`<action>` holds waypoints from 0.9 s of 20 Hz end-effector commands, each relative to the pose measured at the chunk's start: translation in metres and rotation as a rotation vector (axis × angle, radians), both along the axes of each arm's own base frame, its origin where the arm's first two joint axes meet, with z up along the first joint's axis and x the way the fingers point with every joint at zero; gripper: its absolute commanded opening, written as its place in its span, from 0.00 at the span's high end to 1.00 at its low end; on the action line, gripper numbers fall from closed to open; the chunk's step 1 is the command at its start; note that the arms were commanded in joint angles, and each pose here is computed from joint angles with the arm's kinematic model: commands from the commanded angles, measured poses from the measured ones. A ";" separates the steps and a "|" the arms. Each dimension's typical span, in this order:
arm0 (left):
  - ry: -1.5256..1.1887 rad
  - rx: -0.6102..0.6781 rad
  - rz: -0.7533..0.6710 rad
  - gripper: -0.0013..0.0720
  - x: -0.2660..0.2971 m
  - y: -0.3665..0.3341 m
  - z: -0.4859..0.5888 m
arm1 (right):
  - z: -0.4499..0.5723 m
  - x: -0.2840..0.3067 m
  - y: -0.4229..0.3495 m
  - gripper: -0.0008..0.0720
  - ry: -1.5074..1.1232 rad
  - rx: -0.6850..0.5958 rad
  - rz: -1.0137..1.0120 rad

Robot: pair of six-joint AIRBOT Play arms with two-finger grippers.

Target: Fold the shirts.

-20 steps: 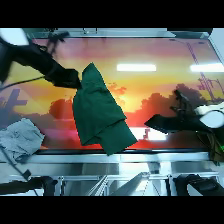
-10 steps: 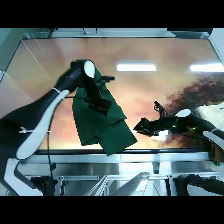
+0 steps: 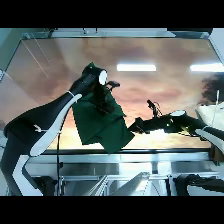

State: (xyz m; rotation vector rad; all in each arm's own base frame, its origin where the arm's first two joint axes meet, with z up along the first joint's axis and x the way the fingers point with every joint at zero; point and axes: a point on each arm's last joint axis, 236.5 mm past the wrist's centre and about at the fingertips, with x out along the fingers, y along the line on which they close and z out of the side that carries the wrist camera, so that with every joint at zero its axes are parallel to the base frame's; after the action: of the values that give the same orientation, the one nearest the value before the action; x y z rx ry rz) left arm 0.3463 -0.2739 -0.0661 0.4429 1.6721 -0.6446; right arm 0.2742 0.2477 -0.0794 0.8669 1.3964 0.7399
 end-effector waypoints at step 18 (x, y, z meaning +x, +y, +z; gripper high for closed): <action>-1.063 -0.883 0.599 0.97 -0.018 0.219 0.428 | 0.468 0.027 -0.169 0.97 -1.393 0.125 -0.514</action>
State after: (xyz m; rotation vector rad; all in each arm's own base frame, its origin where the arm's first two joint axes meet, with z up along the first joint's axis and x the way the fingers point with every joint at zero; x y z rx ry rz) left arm 0.3615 -0.0358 0.2301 -0.3105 0.8245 -0.3592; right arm 0.3492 0.0723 0.2822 0.6935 0.1899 0.7188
